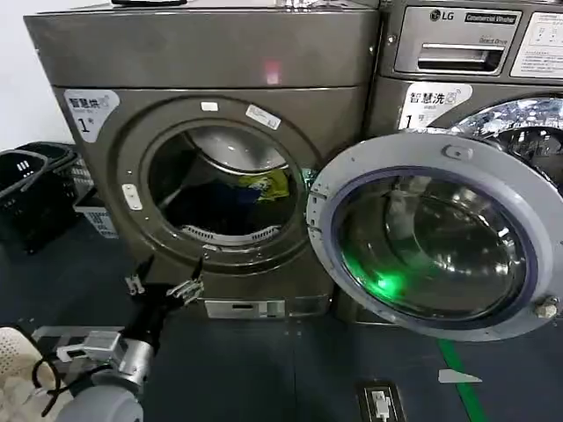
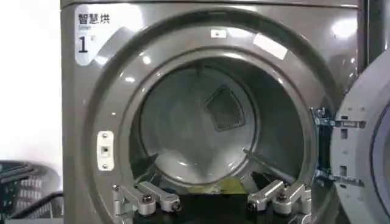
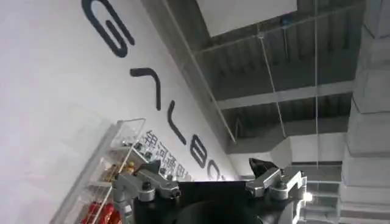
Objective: Grasp the clothes from the dryer.
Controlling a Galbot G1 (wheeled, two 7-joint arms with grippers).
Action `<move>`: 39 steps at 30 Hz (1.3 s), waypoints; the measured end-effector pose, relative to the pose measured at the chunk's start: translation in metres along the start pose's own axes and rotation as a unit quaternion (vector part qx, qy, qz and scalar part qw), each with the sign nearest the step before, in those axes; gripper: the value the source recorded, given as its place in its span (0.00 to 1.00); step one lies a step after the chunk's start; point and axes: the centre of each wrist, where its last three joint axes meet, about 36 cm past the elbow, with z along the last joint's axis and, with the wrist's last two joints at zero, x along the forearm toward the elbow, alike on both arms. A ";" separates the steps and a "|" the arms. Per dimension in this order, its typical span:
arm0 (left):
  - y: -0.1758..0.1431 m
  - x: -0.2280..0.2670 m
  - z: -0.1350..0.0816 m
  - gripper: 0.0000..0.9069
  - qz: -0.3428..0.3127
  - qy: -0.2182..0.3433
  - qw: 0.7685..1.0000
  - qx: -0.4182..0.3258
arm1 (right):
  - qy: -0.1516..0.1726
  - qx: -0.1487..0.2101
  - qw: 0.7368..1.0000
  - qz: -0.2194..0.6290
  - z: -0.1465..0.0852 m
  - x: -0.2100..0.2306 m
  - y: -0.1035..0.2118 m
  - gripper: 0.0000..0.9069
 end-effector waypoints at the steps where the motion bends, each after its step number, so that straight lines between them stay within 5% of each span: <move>1: 0.000 0.000 0.000 1.00 0.000 0.000 1.000 0.000 | 0.001 0.000 1.000 0.000 0.001 0.001 0.000 1.00; 23: -0.001 -0.004 0.000 1.00 0.004 -0.002 1.000 -0.002 | 0.001 0.004 1.000 -0.006 0.001 0.002 0.001 1.00; 39: -0.002 -0.053 0.001 1.00 0.014 -0.026 1.000 0.000 | -0.004 0.013 1.000 -0.011 -0.022 -0.007 0.016 1.00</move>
